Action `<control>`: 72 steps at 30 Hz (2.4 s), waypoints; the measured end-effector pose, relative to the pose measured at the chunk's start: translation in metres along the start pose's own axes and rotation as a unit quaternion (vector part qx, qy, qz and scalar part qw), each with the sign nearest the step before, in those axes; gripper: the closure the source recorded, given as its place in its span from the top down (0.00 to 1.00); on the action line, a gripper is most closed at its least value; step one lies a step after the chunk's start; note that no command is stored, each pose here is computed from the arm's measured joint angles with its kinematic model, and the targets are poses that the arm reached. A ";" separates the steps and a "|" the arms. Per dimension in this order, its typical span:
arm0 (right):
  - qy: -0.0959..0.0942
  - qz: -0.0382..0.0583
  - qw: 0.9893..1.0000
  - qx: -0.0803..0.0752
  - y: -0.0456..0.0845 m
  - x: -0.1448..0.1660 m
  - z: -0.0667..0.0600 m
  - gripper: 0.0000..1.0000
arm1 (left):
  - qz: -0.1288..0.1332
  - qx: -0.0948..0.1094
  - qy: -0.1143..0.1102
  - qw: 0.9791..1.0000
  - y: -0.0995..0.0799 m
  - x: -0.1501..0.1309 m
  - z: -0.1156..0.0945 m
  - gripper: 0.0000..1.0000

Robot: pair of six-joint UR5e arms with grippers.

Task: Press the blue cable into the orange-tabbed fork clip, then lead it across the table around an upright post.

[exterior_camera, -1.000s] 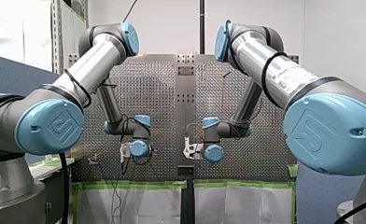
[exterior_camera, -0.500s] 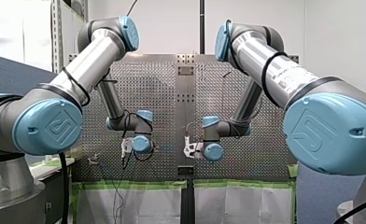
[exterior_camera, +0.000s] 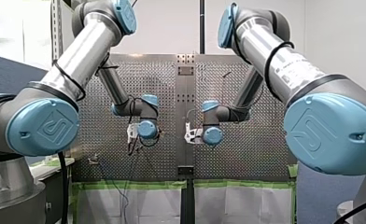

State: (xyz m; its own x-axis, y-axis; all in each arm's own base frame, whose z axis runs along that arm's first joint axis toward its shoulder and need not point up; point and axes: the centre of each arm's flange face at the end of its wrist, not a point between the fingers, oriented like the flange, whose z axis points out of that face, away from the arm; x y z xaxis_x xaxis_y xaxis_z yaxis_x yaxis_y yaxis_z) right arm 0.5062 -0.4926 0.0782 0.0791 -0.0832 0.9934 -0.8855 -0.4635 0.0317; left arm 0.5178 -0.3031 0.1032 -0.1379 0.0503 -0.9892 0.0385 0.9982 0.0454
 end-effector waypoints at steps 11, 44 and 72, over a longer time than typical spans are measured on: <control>0.020 0.004 1.000 -0.001 0.003 0.063 -0.008 0.00 | -0.003 0.008 -0.017 1.000 -0.016 -0.040 -0.020 0.00; 0.130 0.017 0.991 -0.005 0.016 0.243 -0.046 0.00 | -0.053 0.017 -0.116 0.992 -0.025 -0.190 -0.055 0.00; 0.143 0.018 0.990 -0.011 0.024 0.303 -0.049 0.00 | -0.066 0.007 -0.148 0.987 -0.034 -0.268 -0.061 0.00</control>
State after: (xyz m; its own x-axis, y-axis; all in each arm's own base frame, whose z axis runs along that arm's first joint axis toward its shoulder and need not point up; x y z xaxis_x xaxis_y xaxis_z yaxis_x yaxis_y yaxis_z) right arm 0.4864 -0.4860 0.3854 -0.0822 0.1552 0.9845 -0.8953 -0.4454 -0.0045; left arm 0.4929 -0.3489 0.3756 0.1533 -0.0932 -0.9838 0.0537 0.9949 -0.0859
